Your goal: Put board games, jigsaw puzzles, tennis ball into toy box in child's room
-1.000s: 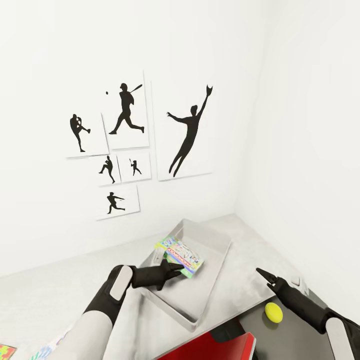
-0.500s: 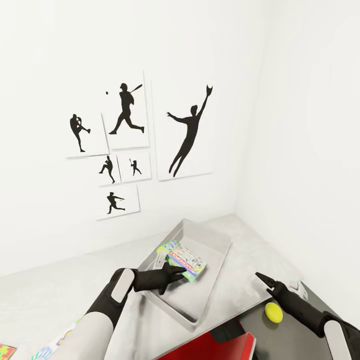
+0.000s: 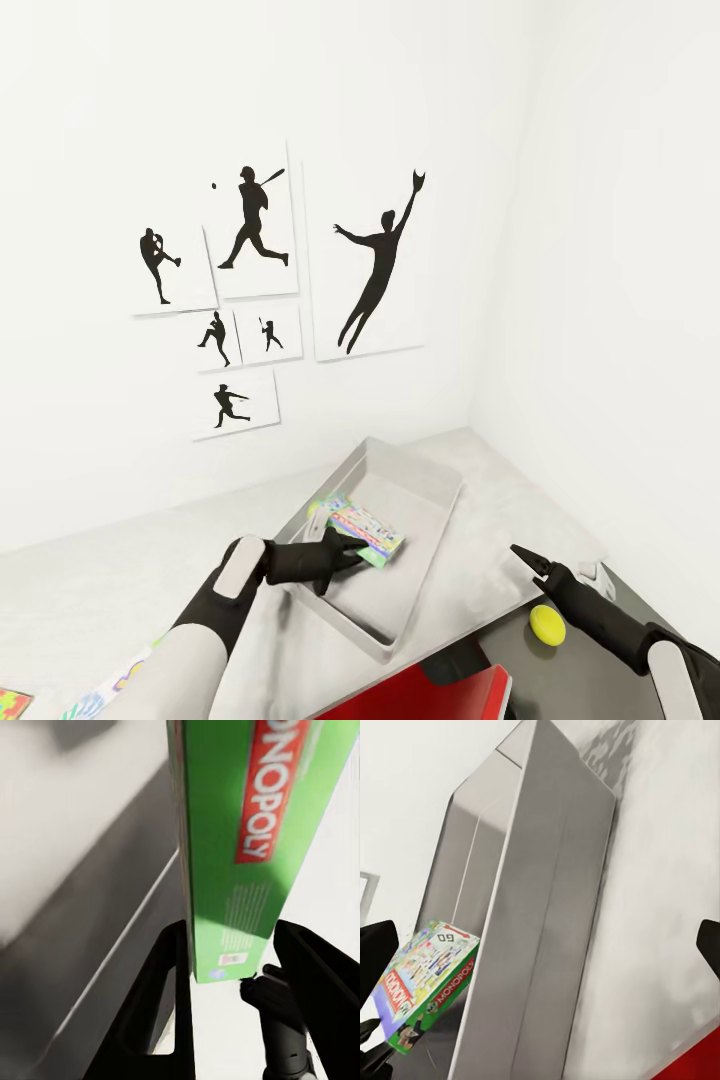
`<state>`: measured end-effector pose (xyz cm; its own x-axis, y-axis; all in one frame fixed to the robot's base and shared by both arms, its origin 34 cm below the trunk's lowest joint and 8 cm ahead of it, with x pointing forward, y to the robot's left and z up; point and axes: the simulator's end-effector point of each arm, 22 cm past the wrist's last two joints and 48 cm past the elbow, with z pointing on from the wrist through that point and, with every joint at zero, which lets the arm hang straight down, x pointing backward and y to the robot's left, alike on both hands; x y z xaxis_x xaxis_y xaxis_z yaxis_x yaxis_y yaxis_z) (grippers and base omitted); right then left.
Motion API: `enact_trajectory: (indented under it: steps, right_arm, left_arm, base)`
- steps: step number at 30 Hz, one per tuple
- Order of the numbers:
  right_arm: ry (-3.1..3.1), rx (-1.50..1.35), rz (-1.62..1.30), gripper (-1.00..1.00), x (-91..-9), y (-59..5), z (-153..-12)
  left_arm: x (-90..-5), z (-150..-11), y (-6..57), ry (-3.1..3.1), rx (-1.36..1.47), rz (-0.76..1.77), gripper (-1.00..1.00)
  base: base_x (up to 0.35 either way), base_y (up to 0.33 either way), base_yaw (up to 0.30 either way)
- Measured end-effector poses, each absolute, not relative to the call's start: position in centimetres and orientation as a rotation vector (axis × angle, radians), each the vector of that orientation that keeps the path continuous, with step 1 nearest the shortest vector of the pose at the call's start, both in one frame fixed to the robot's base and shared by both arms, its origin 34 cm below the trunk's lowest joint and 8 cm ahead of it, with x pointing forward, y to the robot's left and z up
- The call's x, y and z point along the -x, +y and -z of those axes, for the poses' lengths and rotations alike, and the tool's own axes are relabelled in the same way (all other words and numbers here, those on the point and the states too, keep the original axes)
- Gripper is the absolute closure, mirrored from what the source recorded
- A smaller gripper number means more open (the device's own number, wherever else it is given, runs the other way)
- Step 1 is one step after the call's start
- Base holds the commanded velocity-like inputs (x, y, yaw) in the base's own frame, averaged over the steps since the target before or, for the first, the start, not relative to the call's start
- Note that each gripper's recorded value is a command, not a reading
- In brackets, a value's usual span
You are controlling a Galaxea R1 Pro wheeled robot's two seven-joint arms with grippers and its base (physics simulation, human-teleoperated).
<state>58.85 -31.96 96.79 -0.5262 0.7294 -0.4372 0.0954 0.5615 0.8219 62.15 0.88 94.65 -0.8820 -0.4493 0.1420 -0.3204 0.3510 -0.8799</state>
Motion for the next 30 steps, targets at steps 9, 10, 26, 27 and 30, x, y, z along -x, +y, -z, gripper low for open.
enact_trajectory:
  steps: [9,10,26,27,30]
  right_arm:
    - [1.973,-0.663,-0.975,-1.00,-58.8,-31.9,-96.8]
    - [1.973,-0.663,-0.975,-1.00,-58.8,-31.9,-96.8]
    - [1.975,-0.662,-0.975,-1.00,-58.8,-31.8,-96.7]
    - [1.975,-0.662,-0.975,-1.00,-58.8,-31.8,-96.7]
    - [1.975,-0.662,-0.976,-1.00,-58.9,-31.8,-96.7]
  left_arm:
    - [-61.2,-95.7,-1.5,2.540,0.717,1.597,1.00]
    - [-61.1,-95.7,-1.6,2.546,0.719,1.595,1.00]
    - [-61.0,-94.4,-1.1,2.594,0.877,1.526,1.00]
    - [-60.9,-94.2,-1.0,2.599,0.880,1.516,1.00]
    - [-60.9,-94.0,-0.9,2.610,0.887,1.498,1.00]
  base:
    - [0.000,0.000,0.000]
    - [0.000,0.000,0.000]
    - [0.000,0.000,0.000]
    - [0.000,0.000,0.000]
    - [0.000,0.000,0.000]
